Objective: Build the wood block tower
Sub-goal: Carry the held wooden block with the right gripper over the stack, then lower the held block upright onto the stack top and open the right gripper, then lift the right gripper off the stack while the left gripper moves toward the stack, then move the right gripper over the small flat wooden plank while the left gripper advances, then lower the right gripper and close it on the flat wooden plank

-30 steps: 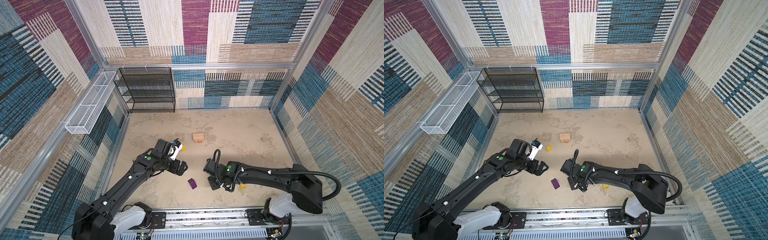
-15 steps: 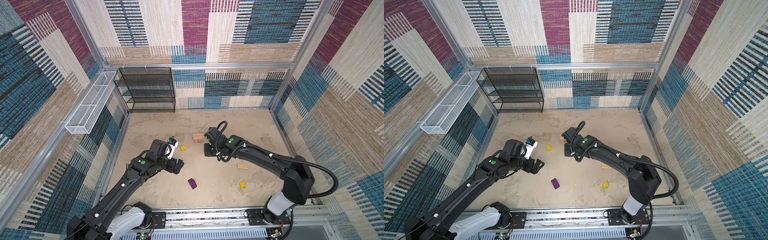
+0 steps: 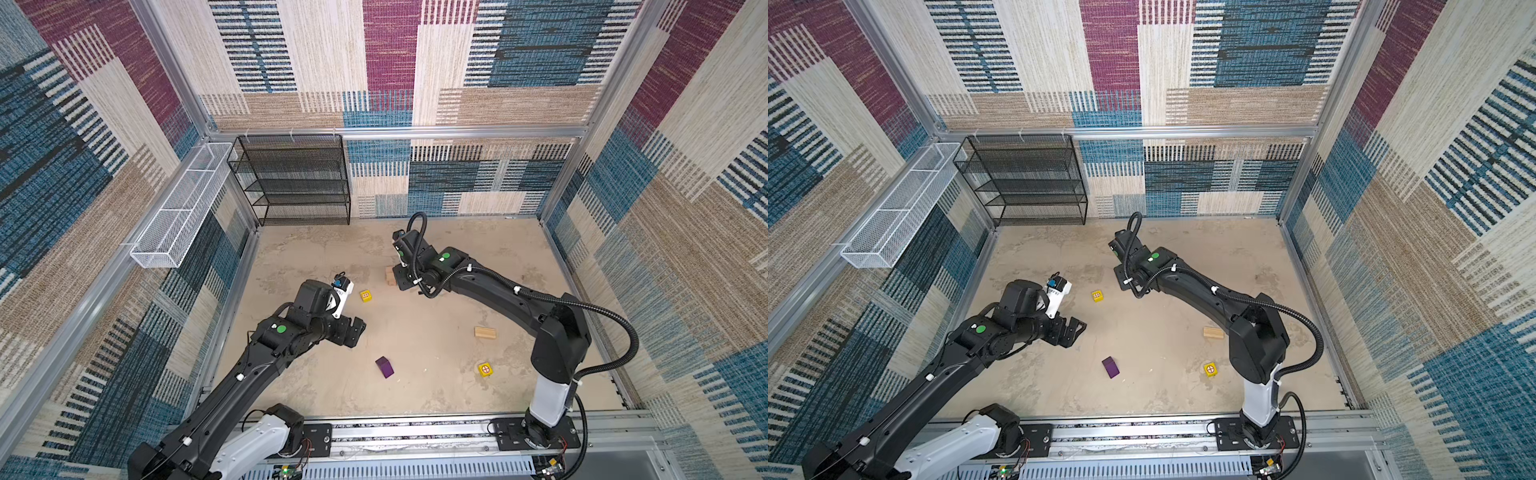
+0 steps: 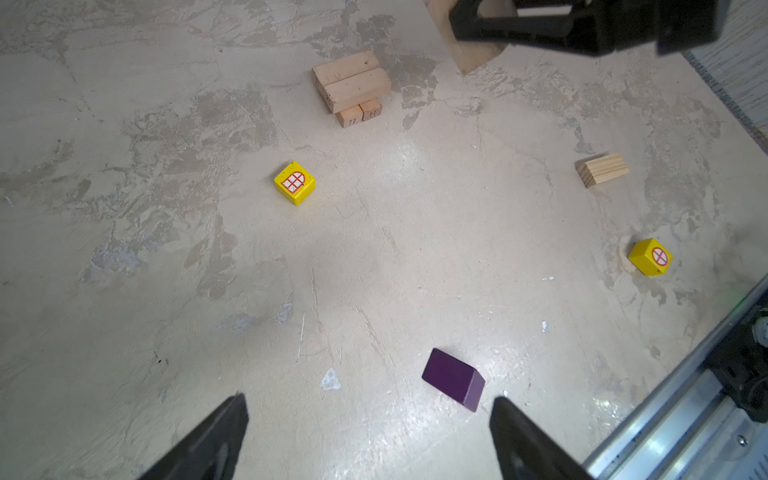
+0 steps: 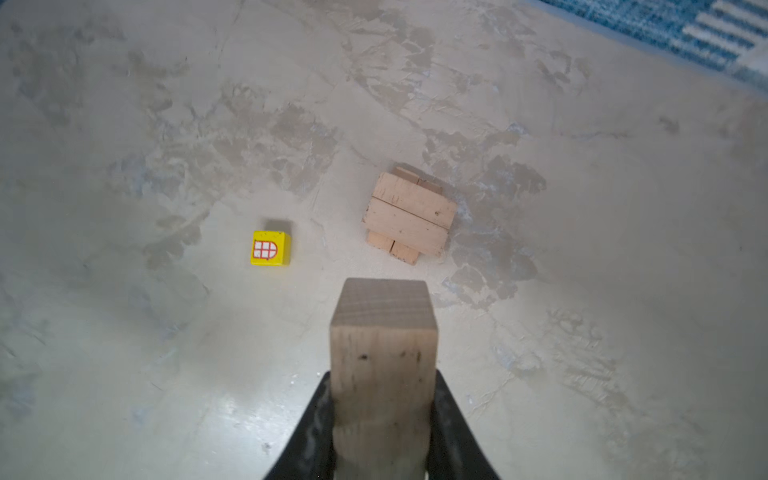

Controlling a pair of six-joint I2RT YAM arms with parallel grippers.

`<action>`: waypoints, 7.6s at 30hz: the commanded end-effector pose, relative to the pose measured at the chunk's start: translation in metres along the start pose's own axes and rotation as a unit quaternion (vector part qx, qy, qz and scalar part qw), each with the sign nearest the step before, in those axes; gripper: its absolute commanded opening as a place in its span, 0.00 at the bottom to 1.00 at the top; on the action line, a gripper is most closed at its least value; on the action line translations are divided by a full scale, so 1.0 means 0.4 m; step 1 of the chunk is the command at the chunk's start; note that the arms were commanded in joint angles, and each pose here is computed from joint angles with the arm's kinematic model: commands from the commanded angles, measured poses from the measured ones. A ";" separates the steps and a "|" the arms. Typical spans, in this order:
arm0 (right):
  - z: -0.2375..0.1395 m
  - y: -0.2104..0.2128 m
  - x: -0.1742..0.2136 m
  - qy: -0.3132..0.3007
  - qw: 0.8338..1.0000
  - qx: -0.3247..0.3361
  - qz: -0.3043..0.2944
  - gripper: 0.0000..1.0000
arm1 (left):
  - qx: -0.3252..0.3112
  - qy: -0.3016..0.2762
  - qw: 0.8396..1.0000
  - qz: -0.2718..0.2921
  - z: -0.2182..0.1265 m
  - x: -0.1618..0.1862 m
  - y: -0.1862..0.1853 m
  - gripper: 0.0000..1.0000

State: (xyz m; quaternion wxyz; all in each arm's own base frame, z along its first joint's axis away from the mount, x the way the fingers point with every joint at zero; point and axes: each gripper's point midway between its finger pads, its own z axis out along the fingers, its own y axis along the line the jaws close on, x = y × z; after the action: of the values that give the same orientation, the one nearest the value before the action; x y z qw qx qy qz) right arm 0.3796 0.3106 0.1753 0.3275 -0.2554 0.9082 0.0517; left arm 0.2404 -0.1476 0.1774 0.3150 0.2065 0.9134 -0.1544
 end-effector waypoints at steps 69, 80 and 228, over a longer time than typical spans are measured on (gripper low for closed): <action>0.324 -0.062 -0.030 0.037 0.841 -0.110 -0.529 0.14 | -0.011 0.036 0.999 -0.017 0.052 0.017 0.036 0.96; 0.328 -0.062 -0.030 0.038 0.846 -0.107 -0.522 0.39 | -0.011 0.037 0.999 -0.016 0.052 0.018 0.036 0.96; -0.041 -0.339 0.653 0.138 0.920 0.139 0.341 0.79 | 0.122 -0.037 0.961 0.245 0.010 -0.189 -0.364 1.00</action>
State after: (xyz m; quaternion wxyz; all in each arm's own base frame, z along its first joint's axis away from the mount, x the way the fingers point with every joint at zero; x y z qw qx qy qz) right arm 0.2612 0.0725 0.0334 0.1848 0.1178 0.9756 -0.0115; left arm 0.2280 -0.2978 0.2434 0.3468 0.4487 0.8006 -0.1933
